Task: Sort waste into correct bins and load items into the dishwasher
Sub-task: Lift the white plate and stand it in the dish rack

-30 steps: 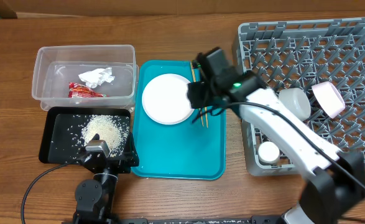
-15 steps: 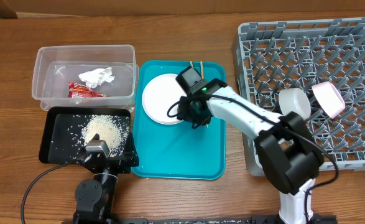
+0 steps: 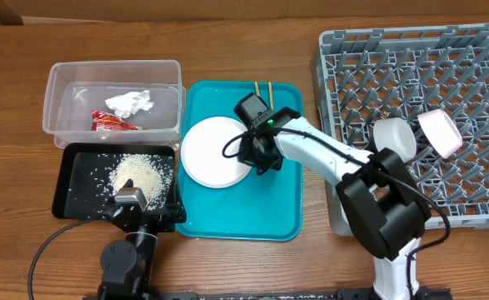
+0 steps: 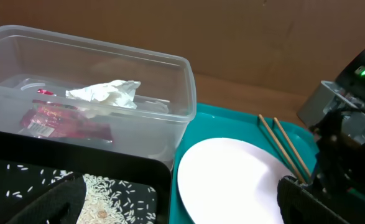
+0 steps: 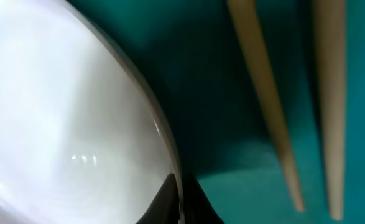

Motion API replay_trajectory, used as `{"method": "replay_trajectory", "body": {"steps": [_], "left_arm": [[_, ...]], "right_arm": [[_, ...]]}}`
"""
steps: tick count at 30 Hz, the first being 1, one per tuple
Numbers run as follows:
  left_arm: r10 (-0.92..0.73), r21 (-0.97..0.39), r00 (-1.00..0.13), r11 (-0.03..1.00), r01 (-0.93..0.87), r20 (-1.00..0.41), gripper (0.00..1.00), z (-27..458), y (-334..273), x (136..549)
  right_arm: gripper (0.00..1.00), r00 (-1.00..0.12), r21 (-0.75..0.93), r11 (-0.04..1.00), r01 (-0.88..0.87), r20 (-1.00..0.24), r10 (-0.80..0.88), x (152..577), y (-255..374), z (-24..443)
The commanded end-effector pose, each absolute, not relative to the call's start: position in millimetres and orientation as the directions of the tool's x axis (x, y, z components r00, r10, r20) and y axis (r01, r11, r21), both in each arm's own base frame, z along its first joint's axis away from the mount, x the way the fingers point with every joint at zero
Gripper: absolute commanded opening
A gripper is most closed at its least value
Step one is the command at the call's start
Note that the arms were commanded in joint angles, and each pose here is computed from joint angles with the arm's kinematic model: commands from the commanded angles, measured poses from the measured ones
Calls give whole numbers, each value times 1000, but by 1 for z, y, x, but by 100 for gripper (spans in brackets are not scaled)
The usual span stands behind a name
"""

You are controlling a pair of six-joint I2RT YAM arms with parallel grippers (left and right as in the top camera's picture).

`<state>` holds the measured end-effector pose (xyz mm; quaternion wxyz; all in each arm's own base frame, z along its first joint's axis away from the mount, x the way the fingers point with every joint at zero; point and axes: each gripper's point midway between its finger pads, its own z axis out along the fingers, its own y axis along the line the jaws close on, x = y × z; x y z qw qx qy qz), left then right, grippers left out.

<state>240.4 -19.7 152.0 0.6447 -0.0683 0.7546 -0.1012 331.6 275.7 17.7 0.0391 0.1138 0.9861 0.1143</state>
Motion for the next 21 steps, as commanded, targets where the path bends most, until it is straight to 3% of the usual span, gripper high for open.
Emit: {"method": "replay_trajectory", "body": {"steps": [1, 6, 9, 12, 17, 21], "left_arm": [[-222, -228, -150, 973, 25, -964, 100, 153, -18, 240], [-222, -228, -150, 973, 25, -964, 100, 153, -18, 240], [-222, -228, -150, 973, 25, -964, 100, 153, -18, 240], [-222, -228, -149, 973, 25, -964, 100, 153, -18, 240], [-222, -228, -150, 973, 25, -964, 100, 153, -18, 240], [-222, -228, -150, 973, 25, -964, 100, 153, -18, 240]], "right_arm": [[4, -950, 238, 964, 116, -256, 177, 349, 264, 78], [4, -818, 132, 989, 69, -560, 132, 373, 216, 171], [4, -678, 3, 986, 168, -726, 118, 383, 164, 225], [4, -525, -169, 917, 362, -850, 50, 387, 99, 276], [4, -390, -311, 628, 713, -921, -13, 378, -7, 322], [4, -427, -325, 568, 756, -903, 52, 387, -55, 308]]}}
